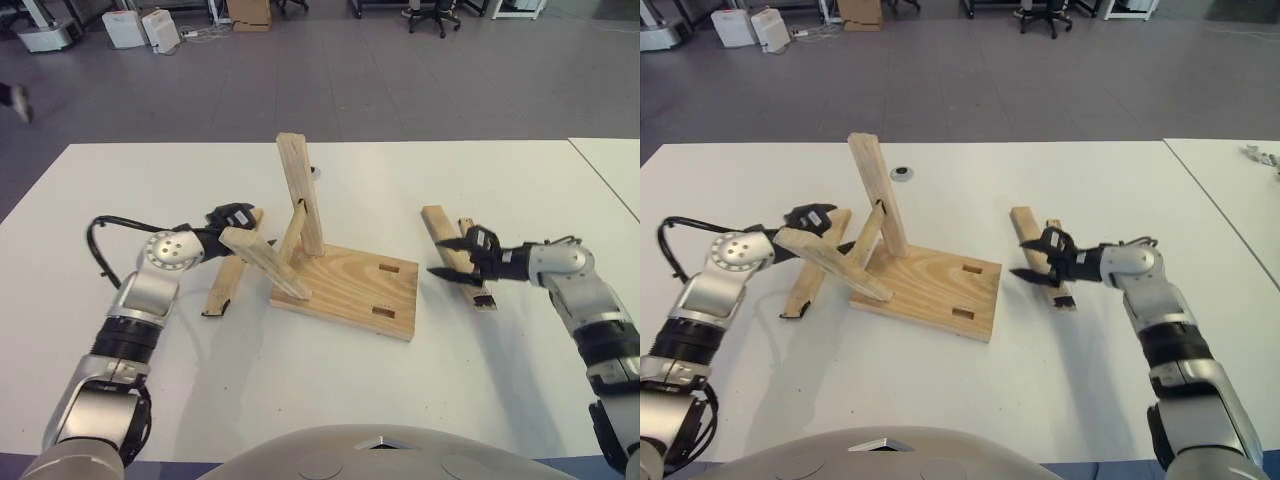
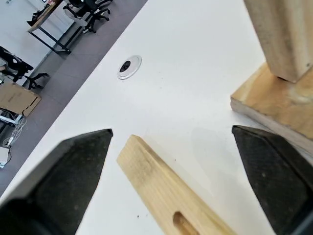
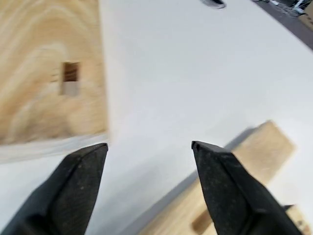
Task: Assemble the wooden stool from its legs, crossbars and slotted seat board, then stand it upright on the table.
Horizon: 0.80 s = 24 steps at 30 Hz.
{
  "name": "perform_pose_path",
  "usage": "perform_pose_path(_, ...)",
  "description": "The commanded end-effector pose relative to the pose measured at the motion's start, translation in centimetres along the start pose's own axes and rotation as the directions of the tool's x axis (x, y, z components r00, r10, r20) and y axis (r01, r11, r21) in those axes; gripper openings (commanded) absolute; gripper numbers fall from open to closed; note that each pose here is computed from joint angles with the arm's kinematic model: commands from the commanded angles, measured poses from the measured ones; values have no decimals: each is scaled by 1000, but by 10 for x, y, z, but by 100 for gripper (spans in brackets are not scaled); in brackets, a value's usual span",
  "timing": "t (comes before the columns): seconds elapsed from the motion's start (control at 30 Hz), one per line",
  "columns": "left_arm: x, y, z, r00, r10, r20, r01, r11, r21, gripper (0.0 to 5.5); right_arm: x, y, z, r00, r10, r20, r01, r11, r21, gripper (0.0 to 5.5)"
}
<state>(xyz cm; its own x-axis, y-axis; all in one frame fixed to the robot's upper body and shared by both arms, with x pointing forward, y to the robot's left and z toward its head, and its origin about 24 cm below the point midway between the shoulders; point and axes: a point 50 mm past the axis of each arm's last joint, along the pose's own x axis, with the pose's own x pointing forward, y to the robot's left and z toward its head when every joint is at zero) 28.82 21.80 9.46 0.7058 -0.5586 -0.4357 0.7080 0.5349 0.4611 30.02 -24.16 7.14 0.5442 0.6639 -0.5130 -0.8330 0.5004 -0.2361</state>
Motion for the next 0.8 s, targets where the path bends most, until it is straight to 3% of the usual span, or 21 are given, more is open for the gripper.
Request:
perform_pose_path(0.03, -32, -25, 10, 973, -226, -49, 228, 973, 38, 448, 49, -14, 13, 989, -147, -10, 147, 989, -19, 322)
perform_pose_path(0.13, -43, -44, 10, 919, -357, -165, 374, 924, 83, 448, 76, -14, 19, 982, -185, -27, 184, 982, -35, 322)
perform_pose_path(0.3, -11, -74, 20, 913, -392, -117, 404, 909, 107, 448, 100, 15, 13, 998, 9, -63, -15, 996, -92, 322)
perform_pose_path(0.47, 44, -64, 15, 994, -85, -73, 96, 981, 170, 448, 102, 47, 0, 990, 137, -30, -140, 985, -105, 322)
perform_pose_path(0.57, 80, -50, 19, 997, 78, -25, -75, 991, 109, 448, 100, 49, -4, 999, 53, -14, -54, 997, -57, 322)
perform_pose_path(0.63, 94, -58, 25, 998, 61, 18, -62, 996, 67, 448, 101, 45, -1, 999, -41, -22, 40, 998, -38, 322)
perform_pose_path(0.73, 91, -60, 20, 999, 42, 18, -44, 995, 85, 448, 89, 24, 9, 971, -238, 8, 238, 971, 24, 322)
perform_pose_path(0.8, 76, -50, 11, 997, 75, -2, -75, 993, 90, 448, 61, 6, 20, 906, -413, 90, 401, 907, 127, 322)
